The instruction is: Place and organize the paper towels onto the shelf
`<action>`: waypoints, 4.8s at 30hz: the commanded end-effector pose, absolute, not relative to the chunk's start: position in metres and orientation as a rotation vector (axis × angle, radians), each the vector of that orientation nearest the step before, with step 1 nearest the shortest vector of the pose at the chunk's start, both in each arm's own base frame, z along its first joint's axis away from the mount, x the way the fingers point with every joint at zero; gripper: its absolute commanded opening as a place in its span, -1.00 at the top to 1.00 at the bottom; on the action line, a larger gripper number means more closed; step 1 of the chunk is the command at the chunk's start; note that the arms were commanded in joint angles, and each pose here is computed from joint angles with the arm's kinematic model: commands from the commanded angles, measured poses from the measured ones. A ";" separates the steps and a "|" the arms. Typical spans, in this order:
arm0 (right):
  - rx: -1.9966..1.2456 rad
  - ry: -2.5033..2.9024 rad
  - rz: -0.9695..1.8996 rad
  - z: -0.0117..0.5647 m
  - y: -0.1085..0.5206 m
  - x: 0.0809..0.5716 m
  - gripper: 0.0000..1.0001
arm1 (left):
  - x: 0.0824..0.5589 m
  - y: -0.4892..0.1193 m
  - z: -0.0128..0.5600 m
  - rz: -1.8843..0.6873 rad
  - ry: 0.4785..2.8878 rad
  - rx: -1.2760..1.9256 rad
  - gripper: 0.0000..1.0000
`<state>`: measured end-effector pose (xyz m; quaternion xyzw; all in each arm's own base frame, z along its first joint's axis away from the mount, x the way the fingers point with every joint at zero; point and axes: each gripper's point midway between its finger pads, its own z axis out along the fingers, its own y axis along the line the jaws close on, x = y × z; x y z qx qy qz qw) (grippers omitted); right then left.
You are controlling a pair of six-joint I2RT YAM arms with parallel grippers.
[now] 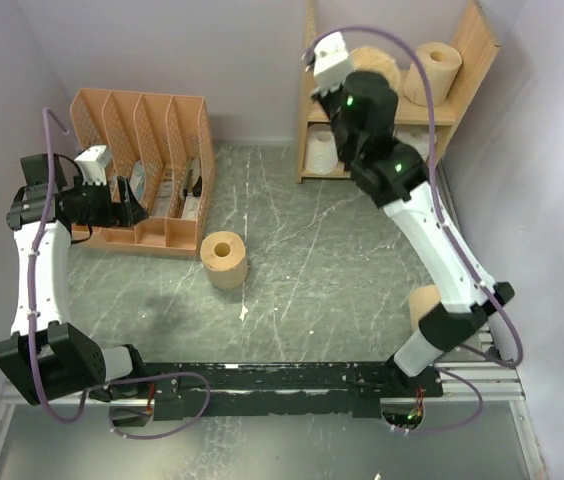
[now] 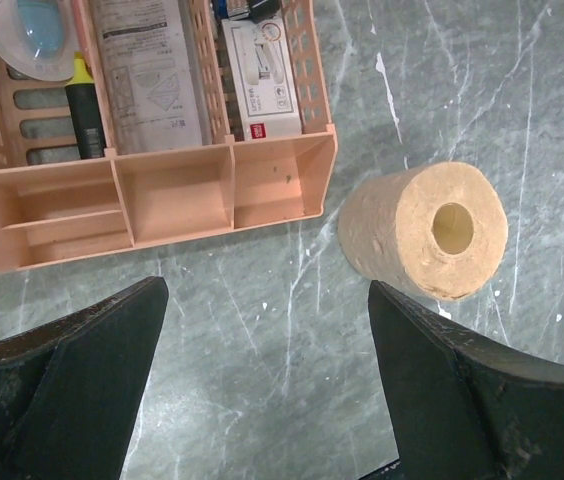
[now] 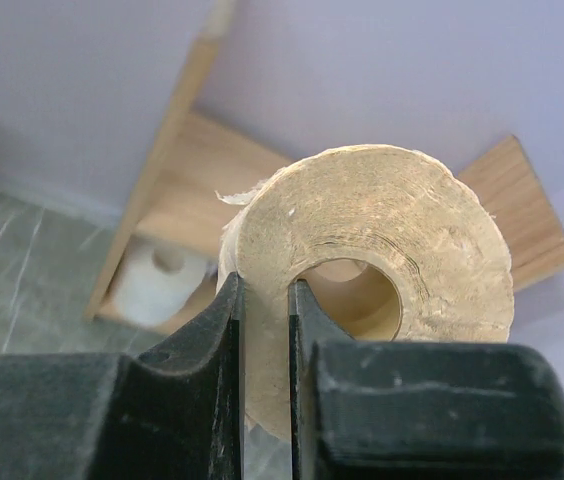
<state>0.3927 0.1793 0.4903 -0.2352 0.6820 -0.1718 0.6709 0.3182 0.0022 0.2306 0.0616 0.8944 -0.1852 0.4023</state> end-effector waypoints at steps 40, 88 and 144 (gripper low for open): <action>0.008 1.614 -0.076 0.441 0.044 0.597 1.00 | 0.322 -0.006 0.229 -0.589 2.276 0.172 -0.86; -1.661 1.403 0.636 0.197 0.364 0.234 -0.69 | 0.319 -0.001 0.218 -0.550 2.299 0.160 -0.86; -1.805 1.572 0.735 0.104 0.420 0.267 -0.06 | 0.317 -0.001 0.210 -0.544 2.312 0.177 -0.86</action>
